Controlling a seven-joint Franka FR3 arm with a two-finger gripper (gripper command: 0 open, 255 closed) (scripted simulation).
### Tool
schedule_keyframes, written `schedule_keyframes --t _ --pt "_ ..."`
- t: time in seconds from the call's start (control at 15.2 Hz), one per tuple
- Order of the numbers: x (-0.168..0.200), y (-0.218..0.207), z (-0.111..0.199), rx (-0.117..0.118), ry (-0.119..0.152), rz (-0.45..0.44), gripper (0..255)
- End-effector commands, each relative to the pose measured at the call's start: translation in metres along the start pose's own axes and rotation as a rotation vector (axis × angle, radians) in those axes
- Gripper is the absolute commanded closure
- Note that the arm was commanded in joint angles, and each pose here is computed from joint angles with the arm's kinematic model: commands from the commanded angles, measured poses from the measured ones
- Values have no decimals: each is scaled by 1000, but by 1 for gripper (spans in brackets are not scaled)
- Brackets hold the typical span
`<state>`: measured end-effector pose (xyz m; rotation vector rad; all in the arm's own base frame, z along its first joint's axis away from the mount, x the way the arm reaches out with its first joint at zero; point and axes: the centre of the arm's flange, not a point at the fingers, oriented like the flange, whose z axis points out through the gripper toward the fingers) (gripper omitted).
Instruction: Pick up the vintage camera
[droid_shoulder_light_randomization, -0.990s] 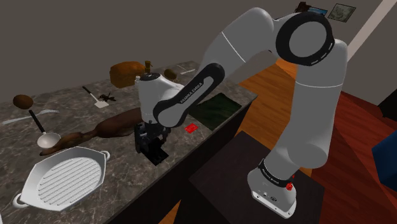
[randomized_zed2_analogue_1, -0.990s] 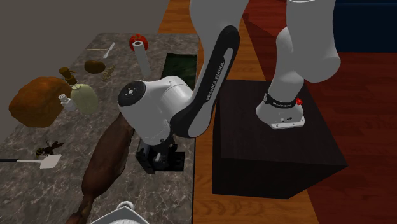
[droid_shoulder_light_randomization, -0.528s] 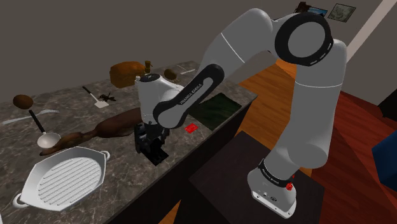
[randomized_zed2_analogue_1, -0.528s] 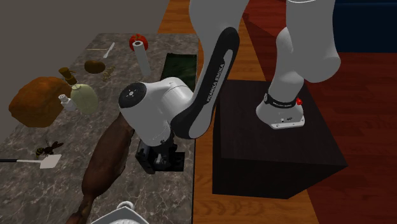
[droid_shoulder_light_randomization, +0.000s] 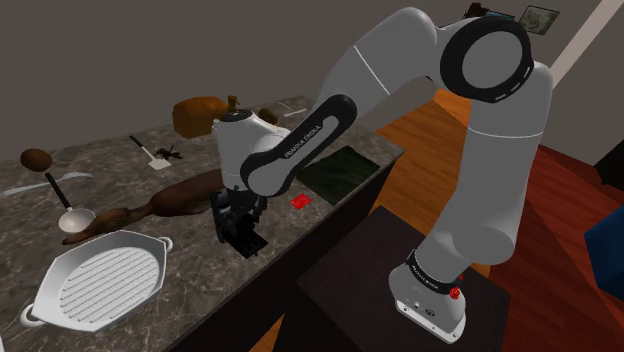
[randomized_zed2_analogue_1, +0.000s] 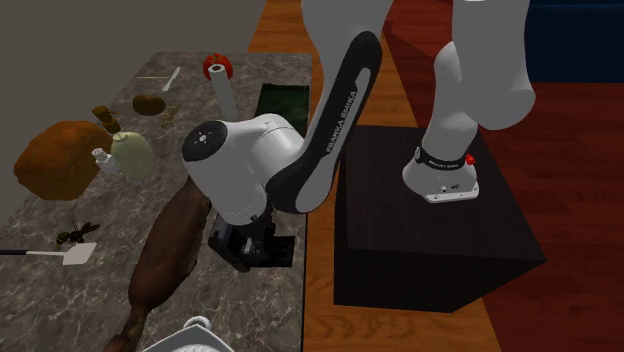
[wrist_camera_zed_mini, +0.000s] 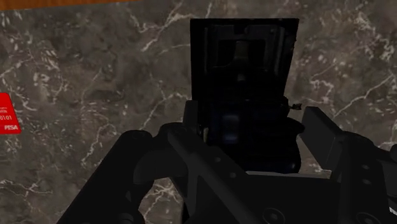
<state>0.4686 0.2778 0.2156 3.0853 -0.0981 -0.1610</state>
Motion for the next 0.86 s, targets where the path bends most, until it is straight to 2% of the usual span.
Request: schedule_keyframes --t 0.0,0.66,0.79 --pt "-1 1 -10 0 0 0 255" --pt "-7 4 -63 0 0 0 255" --pt "-7 4 -63 0 0 0 255"
